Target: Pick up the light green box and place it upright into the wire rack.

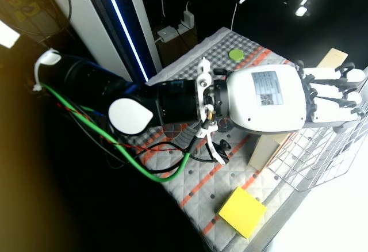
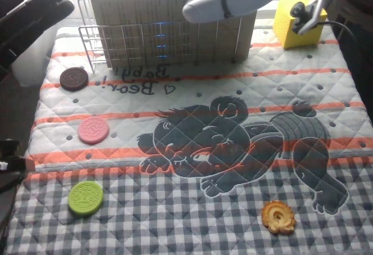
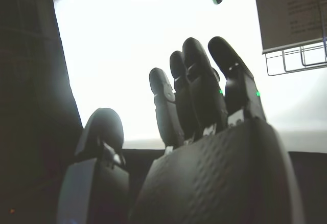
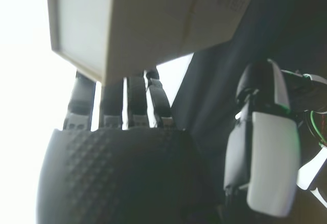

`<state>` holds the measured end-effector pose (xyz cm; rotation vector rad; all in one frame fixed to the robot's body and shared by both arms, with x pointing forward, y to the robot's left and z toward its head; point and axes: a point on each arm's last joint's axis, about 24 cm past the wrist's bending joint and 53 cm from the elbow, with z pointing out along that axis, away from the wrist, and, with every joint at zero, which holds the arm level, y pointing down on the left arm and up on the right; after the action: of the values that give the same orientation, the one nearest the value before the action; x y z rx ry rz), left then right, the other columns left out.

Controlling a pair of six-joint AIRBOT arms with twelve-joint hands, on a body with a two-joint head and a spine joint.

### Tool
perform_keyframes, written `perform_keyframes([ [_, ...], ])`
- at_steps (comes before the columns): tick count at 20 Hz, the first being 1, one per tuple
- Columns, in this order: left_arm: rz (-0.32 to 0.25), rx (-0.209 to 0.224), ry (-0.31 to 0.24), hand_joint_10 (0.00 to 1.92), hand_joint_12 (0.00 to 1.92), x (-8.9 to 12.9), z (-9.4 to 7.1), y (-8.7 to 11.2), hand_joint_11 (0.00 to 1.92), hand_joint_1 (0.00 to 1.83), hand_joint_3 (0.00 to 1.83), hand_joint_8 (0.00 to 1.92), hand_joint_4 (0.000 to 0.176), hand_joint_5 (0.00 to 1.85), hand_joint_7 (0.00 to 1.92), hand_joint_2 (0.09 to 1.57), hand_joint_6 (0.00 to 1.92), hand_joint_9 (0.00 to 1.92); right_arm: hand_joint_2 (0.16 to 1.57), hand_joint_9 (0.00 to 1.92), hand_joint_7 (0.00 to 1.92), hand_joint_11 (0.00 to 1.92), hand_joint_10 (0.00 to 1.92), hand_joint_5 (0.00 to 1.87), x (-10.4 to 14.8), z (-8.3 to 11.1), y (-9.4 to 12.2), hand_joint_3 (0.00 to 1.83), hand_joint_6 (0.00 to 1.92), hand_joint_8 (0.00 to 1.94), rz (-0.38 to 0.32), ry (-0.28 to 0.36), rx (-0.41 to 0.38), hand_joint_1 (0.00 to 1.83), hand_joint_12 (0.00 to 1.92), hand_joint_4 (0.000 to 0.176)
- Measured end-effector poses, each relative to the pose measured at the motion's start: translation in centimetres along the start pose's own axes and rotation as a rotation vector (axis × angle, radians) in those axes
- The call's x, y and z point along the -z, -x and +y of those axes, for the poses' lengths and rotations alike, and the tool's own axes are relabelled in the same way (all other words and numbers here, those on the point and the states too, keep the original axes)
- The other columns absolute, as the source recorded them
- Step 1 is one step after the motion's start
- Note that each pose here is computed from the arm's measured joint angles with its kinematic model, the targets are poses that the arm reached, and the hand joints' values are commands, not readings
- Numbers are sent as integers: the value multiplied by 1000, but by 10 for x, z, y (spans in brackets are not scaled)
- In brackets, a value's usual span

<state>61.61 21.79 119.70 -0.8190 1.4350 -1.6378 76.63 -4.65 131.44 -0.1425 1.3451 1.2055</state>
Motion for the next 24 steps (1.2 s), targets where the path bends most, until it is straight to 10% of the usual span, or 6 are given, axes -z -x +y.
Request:
perform_keyframes([
  [8,-16,5,-110,1,1082,2,-26,4,0,523,0,0,75,603,502,1152,1,453,881,0,77,0,0,0,93,9,32,0,0,17,-106,71,-135,406,0,175],
  [13,-25,-1,-180,1,943,10,-40,7,0,539,0,0,86,584,455,1144,1,353,995,86,101,24,26,0,138,25,10,5,0,14,-81,108,-207,553,11,142],
  [15,-40,2,-244,8,970,14,-54,11,0,554,1,1,30,564,457,1150,0,370,918,86,94,0,19,0,166,20,3,0,0,7,-77,77,-239,491,0,147],
  [19,-38,7,-313,0,803,21,-66,8,0,360,7,1,61,487,456,1201,1,358,922,90,139,36,11,32,209,11,2,0,9,17,-125,4,-322,466,17,134],
  [21,-28,12,-333,0,813,25,-66,4,0,414,6,0,30,461,444,1209,0,353,974,124,159,89,19,38,223,16,-1,14,7,17,-152,12,-358,463,42,82],
  [24,-36,12,-345,23,1114,28,-67,6,0,261,0,7,32,379,443,1187,0,452,1002,165,220,100,10,44,229,14,-9,8,0,9,-160,1,-385,501,50,120],
])
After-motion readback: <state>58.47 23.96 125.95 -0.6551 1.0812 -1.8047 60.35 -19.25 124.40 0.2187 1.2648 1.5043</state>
